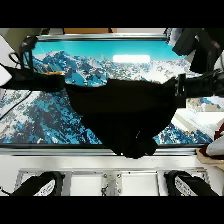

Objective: Fold the clothes and pants, and hang the long-sleeved shirts on hangers.

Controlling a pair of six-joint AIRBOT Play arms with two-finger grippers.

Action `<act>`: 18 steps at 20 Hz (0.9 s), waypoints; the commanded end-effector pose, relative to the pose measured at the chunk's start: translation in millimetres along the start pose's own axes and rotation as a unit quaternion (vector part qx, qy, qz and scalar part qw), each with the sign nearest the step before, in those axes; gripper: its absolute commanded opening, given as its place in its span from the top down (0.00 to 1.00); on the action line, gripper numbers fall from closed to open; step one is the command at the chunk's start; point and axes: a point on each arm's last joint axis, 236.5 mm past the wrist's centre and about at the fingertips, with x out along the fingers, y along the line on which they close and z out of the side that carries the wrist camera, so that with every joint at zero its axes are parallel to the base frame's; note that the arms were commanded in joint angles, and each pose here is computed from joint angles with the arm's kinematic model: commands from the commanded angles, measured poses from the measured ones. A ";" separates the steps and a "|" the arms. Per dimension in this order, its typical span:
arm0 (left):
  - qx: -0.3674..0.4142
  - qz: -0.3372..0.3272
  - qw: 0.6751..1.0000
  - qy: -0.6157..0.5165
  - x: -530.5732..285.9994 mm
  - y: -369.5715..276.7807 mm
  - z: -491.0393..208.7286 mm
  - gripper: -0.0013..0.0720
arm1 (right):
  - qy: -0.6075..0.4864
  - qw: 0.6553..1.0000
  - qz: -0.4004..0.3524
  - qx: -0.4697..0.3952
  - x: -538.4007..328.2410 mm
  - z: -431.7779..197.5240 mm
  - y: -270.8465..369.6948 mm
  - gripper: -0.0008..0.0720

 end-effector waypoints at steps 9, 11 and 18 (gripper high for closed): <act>0.066 -0.011 0.997 -0.044 -89.7 -32.5 29.6 0.96 | -0.226 0.969 0.102 0.012 54.9 -23.4 5.2 0.97; 0.073 -0.010 0.997 -0.038 -97.1 -35.2 34.8 0.96 | -0.226 0.966 0.128 0.013 68.6 -24.8 14.6 0.97; 0.085 -0.010 0.996 -0.033 -105.6 -39.4 46.8 0.96 | -0.306 0.935 0.174 0.036 85.5 12.4 29.9 0.97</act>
